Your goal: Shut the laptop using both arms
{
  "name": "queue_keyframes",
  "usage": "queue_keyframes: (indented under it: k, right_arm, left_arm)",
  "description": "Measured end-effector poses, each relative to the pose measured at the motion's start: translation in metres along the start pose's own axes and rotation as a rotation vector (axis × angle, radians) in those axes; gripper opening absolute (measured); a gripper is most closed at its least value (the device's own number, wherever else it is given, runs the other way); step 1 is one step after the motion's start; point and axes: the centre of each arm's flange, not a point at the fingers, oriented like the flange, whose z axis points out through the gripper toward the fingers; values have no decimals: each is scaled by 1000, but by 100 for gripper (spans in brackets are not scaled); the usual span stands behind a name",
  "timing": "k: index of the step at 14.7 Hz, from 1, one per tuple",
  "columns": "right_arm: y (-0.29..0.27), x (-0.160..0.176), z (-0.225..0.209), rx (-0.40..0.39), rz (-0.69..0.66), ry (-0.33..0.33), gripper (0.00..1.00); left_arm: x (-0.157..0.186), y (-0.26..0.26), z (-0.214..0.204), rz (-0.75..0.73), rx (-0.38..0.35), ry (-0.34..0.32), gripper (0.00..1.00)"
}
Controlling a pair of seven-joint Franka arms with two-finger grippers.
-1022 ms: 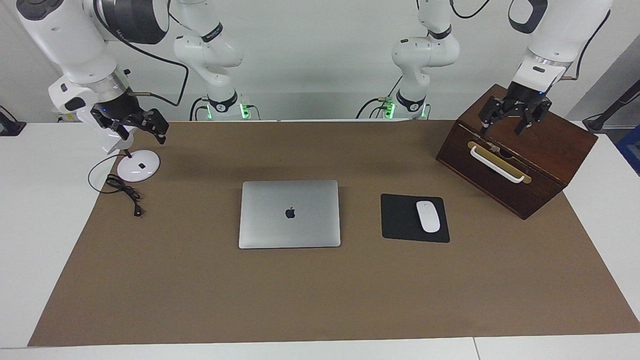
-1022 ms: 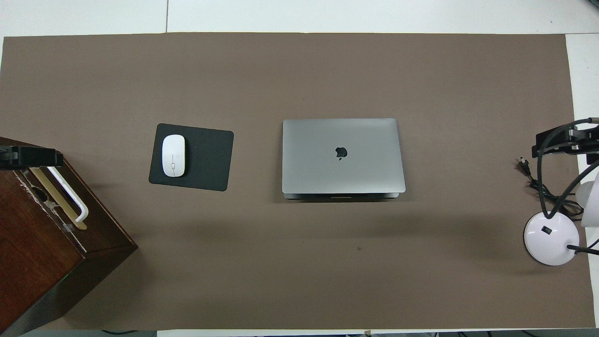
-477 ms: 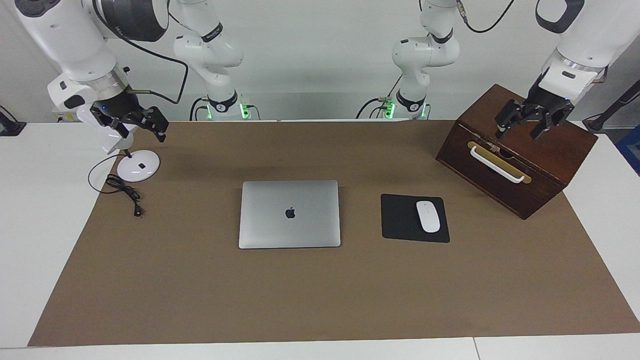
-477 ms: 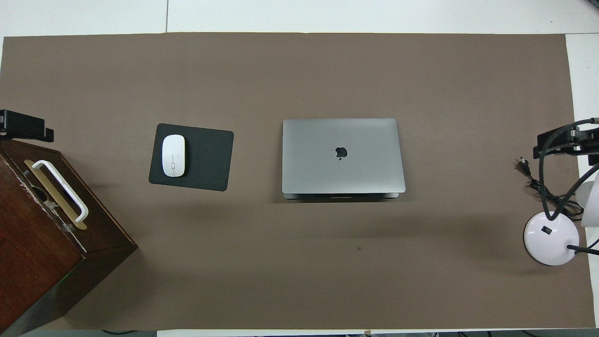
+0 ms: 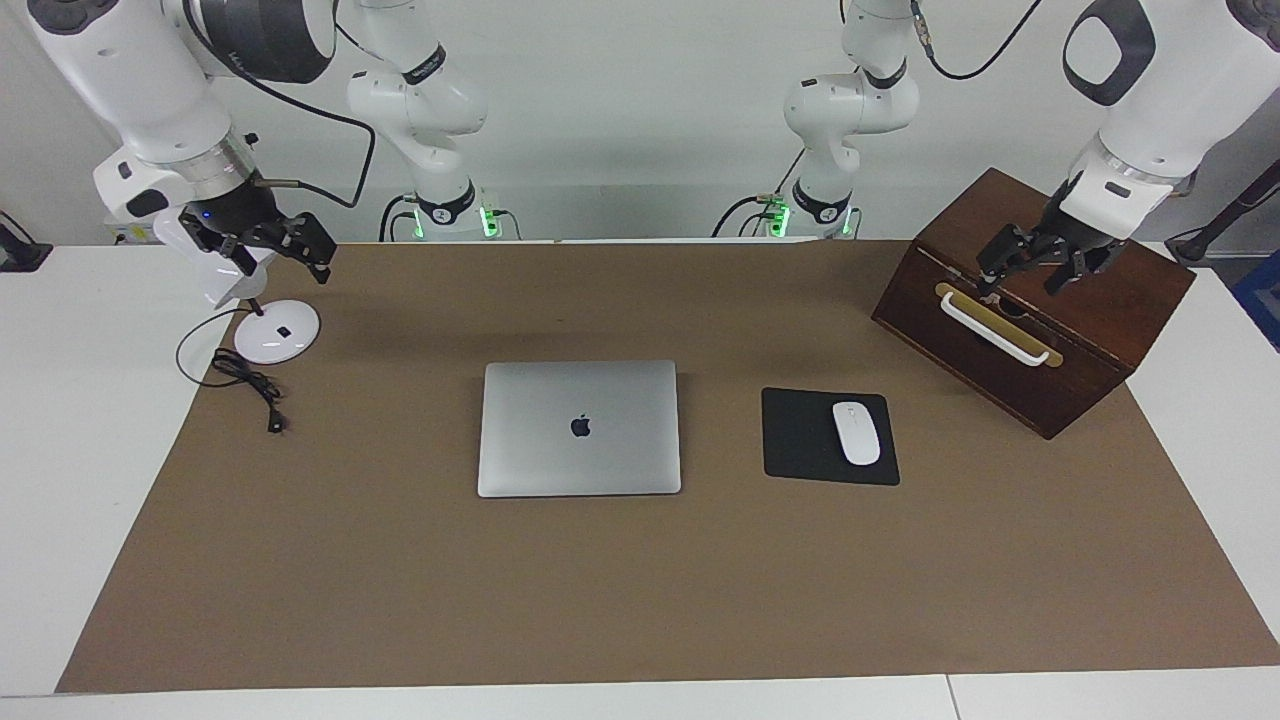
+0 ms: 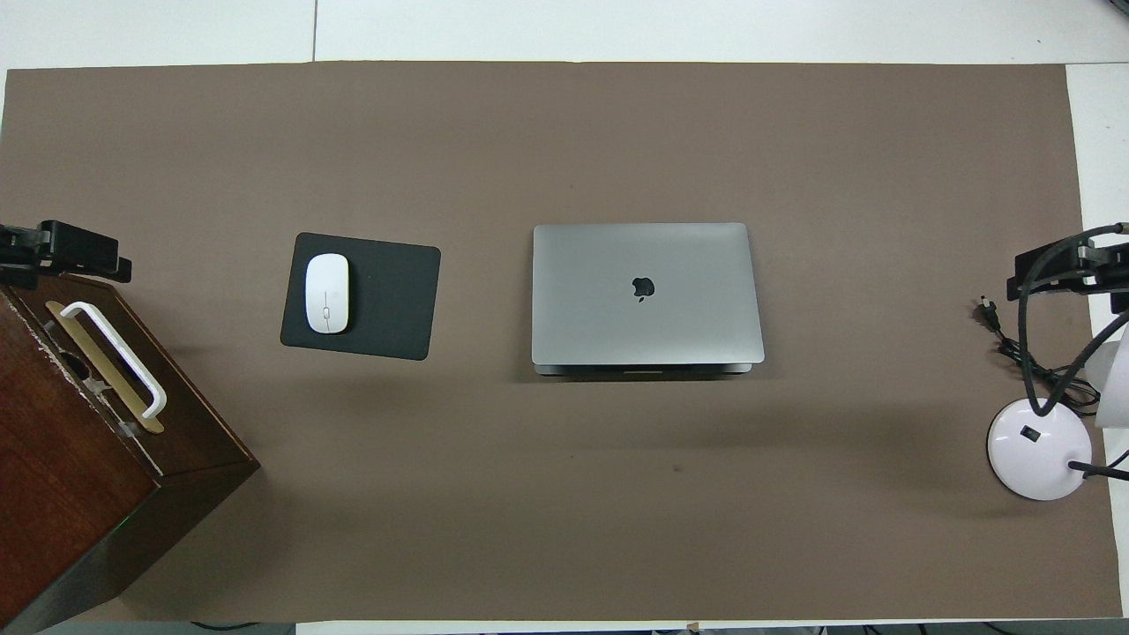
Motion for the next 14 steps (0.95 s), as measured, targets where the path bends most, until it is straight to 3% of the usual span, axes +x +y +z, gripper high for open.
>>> queue_keyframes:
  k: [14]
  right_arm:
    - [1, -1, 1, 0, 1, -2, 100]
  left_arm:
    - [-1, 2, 5, 8, 24, -14, 100]
